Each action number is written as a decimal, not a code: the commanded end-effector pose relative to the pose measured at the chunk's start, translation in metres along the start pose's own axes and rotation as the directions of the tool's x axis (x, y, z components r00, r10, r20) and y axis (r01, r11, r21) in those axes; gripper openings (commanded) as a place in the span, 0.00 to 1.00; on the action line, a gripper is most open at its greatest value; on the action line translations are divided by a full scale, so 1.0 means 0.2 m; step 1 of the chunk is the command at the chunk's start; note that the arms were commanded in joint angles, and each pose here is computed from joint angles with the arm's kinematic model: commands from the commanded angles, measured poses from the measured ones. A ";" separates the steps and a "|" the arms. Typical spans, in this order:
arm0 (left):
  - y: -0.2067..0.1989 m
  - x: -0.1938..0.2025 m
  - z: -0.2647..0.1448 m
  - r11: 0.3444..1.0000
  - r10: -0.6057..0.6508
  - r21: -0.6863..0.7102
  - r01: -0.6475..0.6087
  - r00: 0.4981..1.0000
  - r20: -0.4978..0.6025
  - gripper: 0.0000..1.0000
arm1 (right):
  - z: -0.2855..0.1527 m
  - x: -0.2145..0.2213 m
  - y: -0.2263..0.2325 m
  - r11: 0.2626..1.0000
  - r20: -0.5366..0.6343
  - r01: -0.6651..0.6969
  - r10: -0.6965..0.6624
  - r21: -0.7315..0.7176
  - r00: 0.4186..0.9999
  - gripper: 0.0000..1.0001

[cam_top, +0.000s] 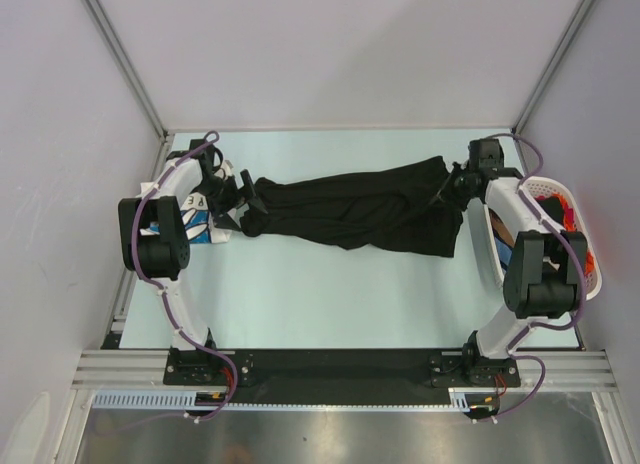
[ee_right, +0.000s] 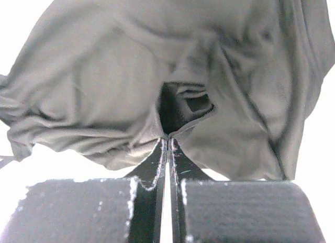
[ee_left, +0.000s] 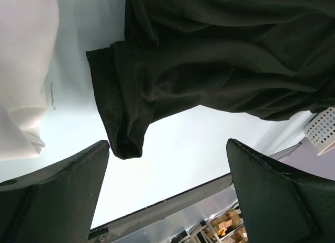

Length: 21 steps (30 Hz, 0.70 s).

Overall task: Fold and stack the t-shirts
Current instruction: Fold the tshirt

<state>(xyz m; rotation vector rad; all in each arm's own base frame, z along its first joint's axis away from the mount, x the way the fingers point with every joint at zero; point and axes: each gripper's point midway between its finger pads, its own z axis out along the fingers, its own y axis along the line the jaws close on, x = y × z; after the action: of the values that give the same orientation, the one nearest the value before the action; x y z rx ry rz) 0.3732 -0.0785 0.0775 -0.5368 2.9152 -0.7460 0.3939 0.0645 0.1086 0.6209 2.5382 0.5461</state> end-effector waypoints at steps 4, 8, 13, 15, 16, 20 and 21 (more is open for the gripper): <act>-0.06 -0.02 -0.09 0.999 0.041 0.030 -0.043 0.998 0.051 1.00 | 0.02 -0.32 0.17 0.996 0.183 0.062 -0.048 -0.069 0.982 0.00; -0.06 -0.01 -0.10 0.998 0.050 0.028 -0.051 0.998 0.050 1.00 | 0.15 -0.38 0.25 0.992 0.183 0.094 -0.076 -0.090 0.980 0.00; -0.06 0.00 -0.11 0.998 0.052 0.020 -0.053 0.997 0.051 1.00 | 0.30 -0.48 0.27 0.992 0.188 0.098 -0.081 -0.083 0.979 0.00; -0.05 0.00 -0.11 0.999 0.049 0.016 -0.050 0.998 0.050 1.00 | 0.32 -0.55 0.30 0.992 0.209 0.099 -0.079 -0.084 0.975 0.00; -0.05 0.00 -0.10 0.999 0.049 0.014 -0.049 0.998 0.049 0.99 | 0.34 -0.57 0.31 0.992 0.218 0.098 -0.078 -0.083 0.973 0.00; -0.06 0.00 -0.10 0.999 0.048 0.019 -0.049 0.998 0.049 1.00 | 0.45 -0.63 0.32 0.993 0.211 0.100 -0.085 -0.065 0.974 0.07; -0.06 0.00 -0.10 0.999 0.048 0.022 -0.049 0.998 0.045 1.00 | 0.46 -0.60 0.30 0.995 0.179 0.094 -0.084 -0.047 0.980 0.34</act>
<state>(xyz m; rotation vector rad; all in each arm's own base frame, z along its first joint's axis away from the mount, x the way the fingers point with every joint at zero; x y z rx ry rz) 0.3731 -0.0785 0.0800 -0.5328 2.9104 -0.7465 0.5316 0.0784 0.0903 0.5278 2.4056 0.5405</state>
